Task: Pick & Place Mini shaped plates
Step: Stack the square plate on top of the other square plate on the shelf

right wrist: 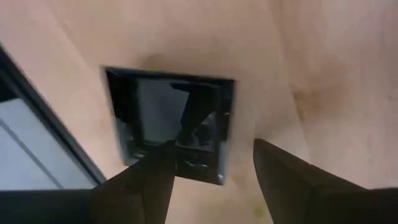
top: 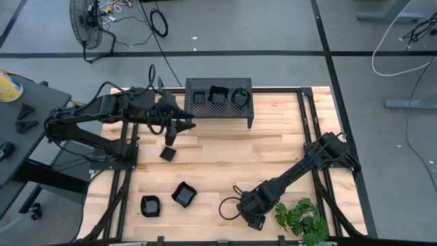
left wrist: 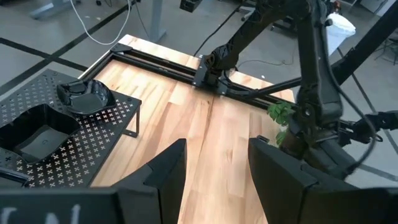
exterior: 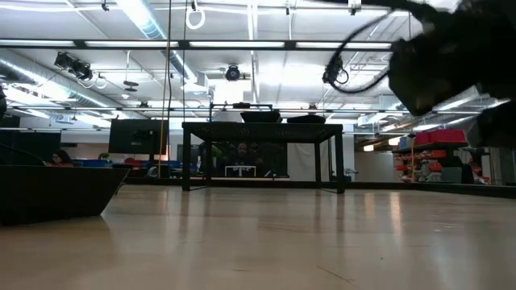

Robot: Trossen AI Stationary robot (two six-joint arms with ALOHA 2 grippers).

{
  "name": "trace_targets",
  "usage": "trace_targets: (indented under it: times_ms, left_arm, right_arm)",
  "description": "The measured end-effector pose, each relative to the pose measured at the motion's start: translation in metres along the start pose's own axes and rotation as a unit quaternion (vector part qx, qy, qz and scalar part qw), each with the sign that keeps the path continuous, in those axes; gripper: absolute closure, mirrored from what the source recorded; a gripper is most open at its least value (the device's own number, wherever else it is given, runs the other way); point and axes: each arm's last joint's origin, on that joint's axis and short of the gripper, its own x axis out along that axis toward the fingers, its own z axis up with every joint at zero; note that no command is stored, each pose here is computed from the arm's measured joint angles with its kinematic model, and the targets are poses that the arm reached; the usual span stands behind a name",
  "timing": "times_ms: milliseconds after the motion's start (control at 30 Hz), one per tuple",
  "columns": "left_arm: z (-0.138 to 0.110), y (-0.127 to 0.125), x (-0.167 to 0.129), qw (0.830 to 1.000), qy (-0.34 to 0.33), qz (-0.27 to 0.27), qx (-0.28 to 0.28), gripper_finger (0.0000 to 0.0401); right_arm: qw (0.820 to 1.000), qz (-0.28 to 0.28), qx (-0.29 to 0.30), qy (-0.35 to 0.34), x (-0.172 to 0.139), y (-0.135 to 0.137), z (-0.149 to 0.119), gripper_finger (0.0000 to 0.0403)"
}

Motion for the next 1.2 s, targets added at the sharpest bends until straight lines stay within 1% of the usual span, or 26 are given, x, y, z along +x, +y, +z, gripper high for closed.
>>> trace_targets:
  times_ms: [133,300,400,867,1000,1200]
  left_arm:
    - [-0.0006,0.0001,0.0000,1.000,0.003,0.001,-0.009,0.0224]
    - [-0.0005,0.0002,0.0000,1.000,0.003,0.001,-0.009,0.0224]
    - [-0.0004,0.0002,0.0000,1.000,0.002,0.002,-0.009,0.0224]
    - [-0.0004,0.0003,0.0000,1.000,0.002,0.002,-0.009,0.0224]
    - [-0.0004,0.0003,0.0000,1.000,0.002,0.002,-0.009,0.0224]
    - [-0.0004,0.0003,0.0000,1.000,0.002,0.002,-0.009,0.0224]
  right_arm:
    - [1.000,0.019,0.000,-0.002,0.0039,-0.0042,-0.0017,0.0188]
    - [1.000,0.029,-0.002,-0.006,0.0055,-0.0070,-0.0030,0.0189]
    - [0.999,0.036,-0.003,-0.002,0.0075,-0.0089,-0.0035,0.0199]
    - [0.999,0.038,-0.004,-0.001,0.0083,-0.0119,-0.0016,0.0315]
    - [0.999,0.041,0.002,-0.002,0.0087,-0.0113,-0.0013,0.0338]
    - [0.999,0.054,-0.002,-0.009,0.0091,-0.0086,0.0001,0.0361]
